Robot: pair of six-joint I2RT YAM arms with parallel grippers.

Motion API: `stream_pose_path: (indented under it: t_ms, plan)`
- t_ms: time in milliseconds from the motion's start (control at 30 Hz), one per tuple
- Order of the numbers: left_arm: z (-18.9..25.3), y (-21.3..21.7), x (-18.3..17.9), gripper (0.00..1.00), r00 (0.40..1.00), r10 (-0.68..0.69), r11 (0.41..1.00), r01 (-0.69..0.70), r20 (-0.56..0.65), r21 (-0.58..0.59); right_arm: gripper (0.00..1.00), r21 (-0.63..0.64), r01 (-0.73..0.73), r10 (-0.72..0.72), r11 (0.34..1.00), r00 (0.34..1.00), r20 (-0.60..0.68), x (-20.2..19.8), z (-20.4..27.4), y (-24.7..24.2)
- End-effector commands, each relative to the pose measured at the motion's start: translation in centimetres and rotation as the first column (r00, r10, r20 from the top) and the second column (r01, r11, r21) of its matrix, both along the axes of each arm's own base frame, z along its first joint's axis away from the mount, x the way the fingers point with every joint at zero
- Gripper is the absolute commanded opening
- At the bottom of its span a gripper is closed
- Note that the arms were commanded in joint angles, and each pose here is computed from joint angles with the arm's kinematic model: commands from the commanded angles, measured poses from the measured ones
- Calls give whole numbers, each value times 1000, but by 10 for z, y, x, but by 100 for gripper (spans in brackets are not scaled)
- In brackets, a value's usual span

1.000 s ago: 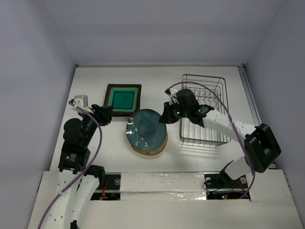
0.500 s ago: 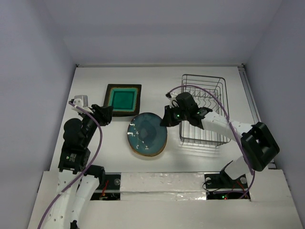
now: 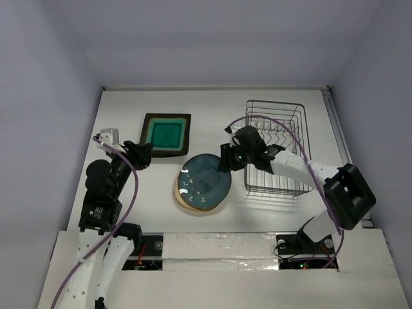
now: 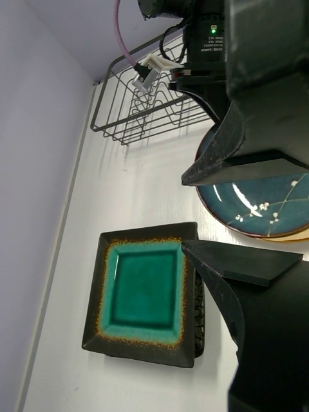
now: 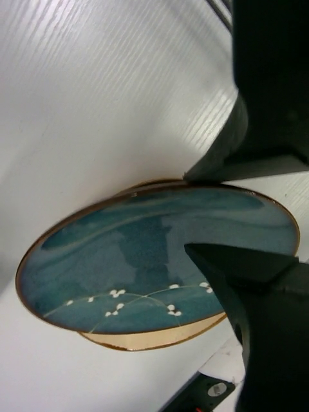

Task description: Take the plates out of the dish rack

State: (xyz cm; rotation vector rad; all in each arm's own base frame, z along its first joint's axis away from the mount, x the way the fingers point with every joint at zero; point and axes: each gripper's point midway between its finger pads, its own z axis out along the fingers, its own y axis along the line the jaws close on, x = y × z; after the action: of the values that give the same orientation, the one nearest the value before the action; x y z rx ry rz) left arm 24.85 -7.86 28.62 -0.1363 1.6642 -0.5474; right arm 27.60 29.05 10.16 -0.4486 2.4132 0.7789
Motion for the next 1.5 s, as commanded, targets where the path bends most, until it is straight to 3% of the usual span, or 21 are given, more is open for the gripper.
stream_pose_path:
  t_ms: [0,267,500,700,733,767,833,867,900,933,967,1033,1133,1167,1233,1267,1333,1367,1400,1467]
  plan:
    - [18,-1,0,36,998,-11,1000,11,60,-9,50,-67,13,-12,998,1000,20,9,-9,-7]
    - [18,-2,0,36,998,-12,1000,13,58,-10,82,-125,12,-10,992,1000,20,12,-16,-9]
    - [18,-2,0,36,998,-14,1000,14,62,-9,87,-82,-21,26,996,997,70,12,13,4]
    - [18,-2,0,36,998,-14,1000,14,60,-10,87,-101,-15,24,995,997,79,11,15,6]
    - [19,-2,0,36,998,-12,1000,13,63,-9,84,-83,-10,18,997,995,97,11,23,6]
    - [18,-2,0,36,998,-12,1000,13,61,-10,74,-56,-7,14,998,993,120,13,32,9]
    - [19,-2,0,36,998,-14,1000,14,63,-11,64,-16,5,-2,1000,987,159,13,50,13]
    - [20,-2,0,36,998,-14,1000,14,64,-11,26,18,27,-30,999,977,211,17,72,10]
    - [20,-3,-1,36,998,-18,1000,19,64,-11,13,57,35,-48,998,967,250,18,90,13]
    - [19,-3,-1,37,998,-21,1000,22,64,-11,6,85,46,-69,995,957,283,18,104,11]
    - [20,-4,-1,37,997,-26,1000,27,68,-13,0,162,52,-107,985,928,358,18,141,7]
    - [20,-4,-1,41,997,-29,999,30,68,-14,0,237,64,-163,969,889,427,15,177,-3]
    - [21,-3,-1,60,998,-19,1000,20,65,-15,1,363,140,-333,921,764,552,5,245,-46]
    - [22,-3,-2,67,997,-19,1000,20,68,-19,6,383,203,-404,901,714,572,6,253,-66]
    - [24,-5,-3,70,997,-28,999,30,72,-23,20,491,234,-523,839,593,612,-15,296,-109]
    - [27,-4,-4,72,996,-28,999,30,84,-23,46,520,312,-601,795,523,604,-16,299,-135]
    - [31,-3,-6,72,995,-23,999,26,99,-23,75,617,354,-709,703,412,572,-39,321,-179]
    - [33,-2,-7,73,994,-20,999,23,108,-24,95,642,385,-748,663,367,553,-44,323,-196]
    - [34,-1,-7,73,994,-14,1000,17,112,-25,100,653,451,-793,608,308,526,-45,316,-216]
    - [41,-1,-9,73,991,-10,999,15,130,-34,100,677,490,-833,548,246,496,-52,315,-237]
